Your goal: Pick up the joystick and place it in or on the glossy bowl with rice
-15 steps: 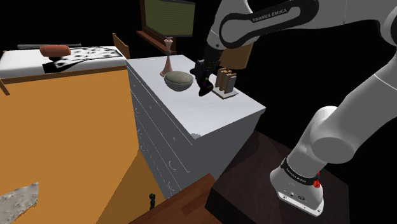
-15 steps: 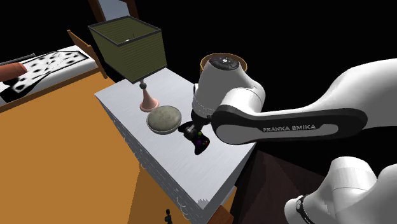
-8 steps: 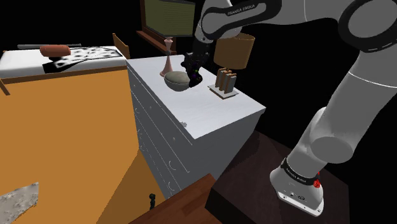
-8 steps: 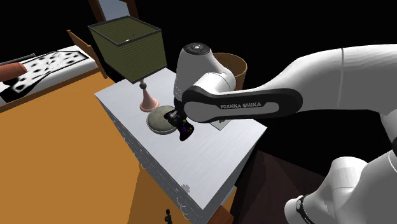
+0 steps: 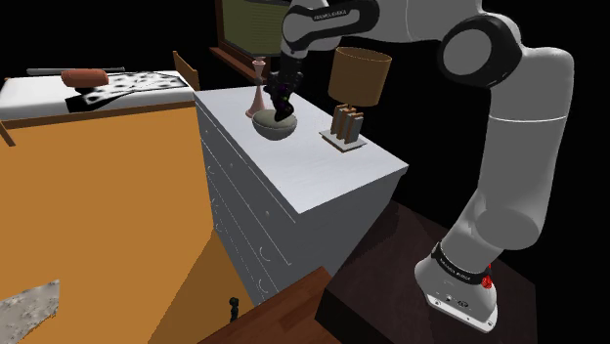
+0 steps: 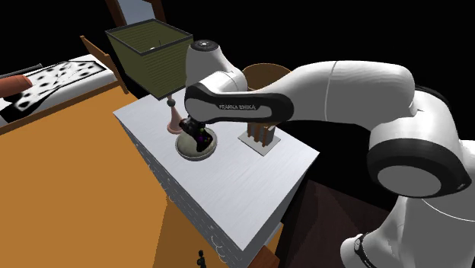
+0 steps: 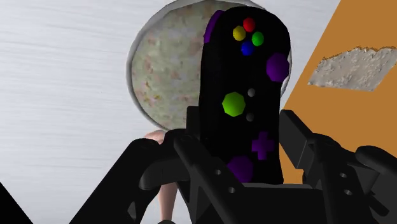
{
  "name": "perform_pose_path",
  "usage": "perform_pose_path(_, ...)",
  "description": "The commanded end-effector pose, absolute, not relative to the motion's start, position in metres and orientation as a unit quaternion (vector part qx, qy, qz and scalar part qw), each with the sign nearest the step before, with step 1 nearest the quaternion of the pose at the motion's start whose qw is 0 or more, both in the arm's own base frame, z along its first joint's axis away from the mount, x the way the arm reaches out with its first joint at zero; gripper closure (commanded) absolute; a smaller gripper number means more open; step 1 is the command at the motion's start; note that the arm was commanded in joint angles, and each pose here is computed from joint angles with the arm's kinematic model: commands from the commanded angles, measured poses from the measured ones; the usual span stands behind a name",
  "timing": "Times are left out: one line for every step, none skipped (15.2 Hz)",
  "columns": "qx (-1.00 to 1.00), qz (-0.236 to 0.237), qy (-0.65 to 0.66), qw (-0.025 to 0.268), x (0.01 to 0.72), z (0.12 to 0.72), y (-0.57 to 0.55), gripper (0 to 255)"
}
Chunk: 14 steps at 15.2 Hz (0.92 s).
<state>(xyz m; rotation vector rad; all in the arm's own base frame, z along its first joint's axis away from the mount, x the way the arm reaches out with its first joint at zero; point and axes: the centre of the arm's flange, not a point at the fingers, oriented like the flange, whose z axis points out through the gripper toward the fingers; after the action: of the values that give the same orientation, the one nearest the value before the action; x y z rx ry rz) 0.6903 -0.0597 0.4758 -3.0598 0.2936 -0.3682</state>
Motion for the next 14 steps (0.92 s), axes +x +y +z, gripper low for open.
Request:
perform_pose_path(-0.988, -0.119, 0.094, 0.023, 0.714, 0.475, -0.07, 255)
perform_pose_path(-0.988, -0.119, 0.094, 0.023, 0.734, 0.474, -0.076, 255)
perform_pose_path(-0.988, -0.119, 0.094, 0.023, 0.734, 0.469, -0.076, 255)
perform_pose_path(-0.988, -0.119, 0.094, 0.023, 0.734, 0.464, -0.076, 255)
perform_pose_path(-0.988, -0.119, 0.094, 0.023, 0.734, 0.459, -0.076, 255)
perform_pose_path(-0.988, -0.119, 0.094, 0.023, 0.734, 0.453, -0.076, 255)
perform_pose_path(-0.988, -0.119, 0.094, 0.023, 0.734, 0.448, -0.076, 255)
perform_pose_path(-0.988, -0.119, 0.094, 0.023, 0.734, 0.443, -0.076, 255)
perform_pose_path(-0.988, -0.119, 0.094, 0.023, 0.734, 0.437, -0.076, 255)
perform_pose_path(-0.988, -0.119, 0.094, 0.023, 0.734, 0.432, -0.076, 255)
perform_pose_path(-0.988, -0.119, 0.094, 0.023, 0.734, 0.427, -0.076, 255)
perform_pose_path(-0.988, -0.119, 0.094, 0.023, 0.734, 0.422, -0.076, 255)
perform_pose_path(-0.988, -0.119, 0.094, 0.023, 0.734, 0.416, -0.076, 255)
perform_pose_path(-0.988, -0.119, 0.094, 0.023, 0.734, 0.414, -0.076, 255)
